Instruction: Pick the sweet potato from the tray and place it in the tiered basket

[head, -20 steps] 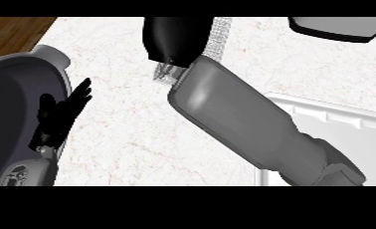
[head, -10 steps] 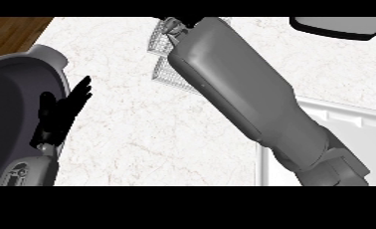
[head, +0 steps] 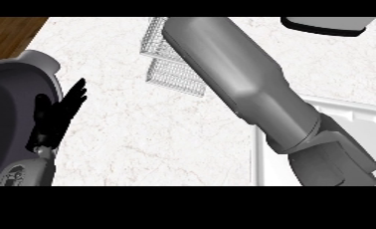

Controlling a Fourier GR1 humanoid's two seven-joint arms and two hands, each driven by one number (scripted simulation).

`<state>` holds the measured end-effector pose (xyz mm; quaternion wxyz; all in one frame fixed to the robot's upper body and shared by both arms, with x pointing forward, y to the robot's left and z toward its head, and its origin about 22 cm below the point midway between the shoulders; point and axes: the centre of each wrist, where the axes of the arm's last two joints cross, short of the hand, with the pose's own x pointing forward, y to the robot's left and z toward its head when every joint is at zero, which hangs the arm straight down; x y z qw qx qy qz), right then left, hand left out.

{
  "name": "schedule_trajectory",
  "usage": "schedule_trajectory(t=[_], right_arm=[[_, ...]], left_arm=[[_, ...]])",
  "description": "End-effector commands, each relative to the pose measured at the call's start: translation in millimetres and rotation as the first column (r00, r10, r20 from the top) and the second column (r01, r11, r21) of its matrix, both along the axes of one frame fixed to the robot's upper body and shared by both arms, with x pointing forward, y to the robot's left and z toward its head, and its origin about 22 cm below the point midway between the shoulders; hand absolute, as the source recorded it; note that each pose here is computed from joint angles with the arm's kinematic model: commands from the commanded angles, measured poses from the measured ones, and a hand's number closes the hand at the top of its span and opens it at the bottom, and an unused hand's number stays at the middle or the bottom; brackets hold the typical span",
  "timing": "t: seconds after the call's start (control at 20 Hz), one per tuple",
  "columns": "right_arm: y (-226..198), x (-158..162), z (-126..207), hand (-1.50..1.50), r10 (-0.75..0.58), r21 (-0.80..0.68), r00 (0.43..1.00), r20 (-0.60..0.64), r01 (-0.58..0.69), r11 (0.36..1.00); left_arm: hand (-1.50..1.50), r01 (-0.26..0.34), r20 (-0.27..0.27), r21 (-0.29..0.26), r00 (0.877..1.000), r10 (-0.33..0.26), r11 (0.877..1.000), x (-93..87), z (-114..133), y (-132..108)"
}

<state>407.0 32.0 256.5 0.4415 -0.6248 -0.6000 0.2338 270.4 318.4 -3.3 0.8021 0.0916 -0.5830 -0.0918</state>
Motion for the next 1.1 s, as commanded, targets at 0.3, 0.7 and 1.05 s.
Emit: schedule_trajectory(t=[0.3, 0.7, 1.05], right_arm=[[9.2, 13.9, 31.4, 1.5, -0.049, -0.259, 0.99, -0.132, 0.013, 0.966], [6.3, 20.1, 39.7, 1.5, -0.079, -0.365, 0.967, -0.243, -0.016, 0.931], [-19.7, 38.5, 5.0, -1.5, -0.214, -0.198, 0.822, -0.528, 0.126, 0.972]], left_arm=[[0.0, -0.033, 0.017, -0.003, 0.999, 0.033, 0.999, 0.0, 7.2, 7.6], [0.0, -0.037, -0.009, 0.012, 0.999, 0.037, 0.999, -17.9, -12.4, 12.2], [0.0, -0.029, 0.005, 0.0, 1.0, 0.029, 1.0, -17.0, -9.6, 8.6]])
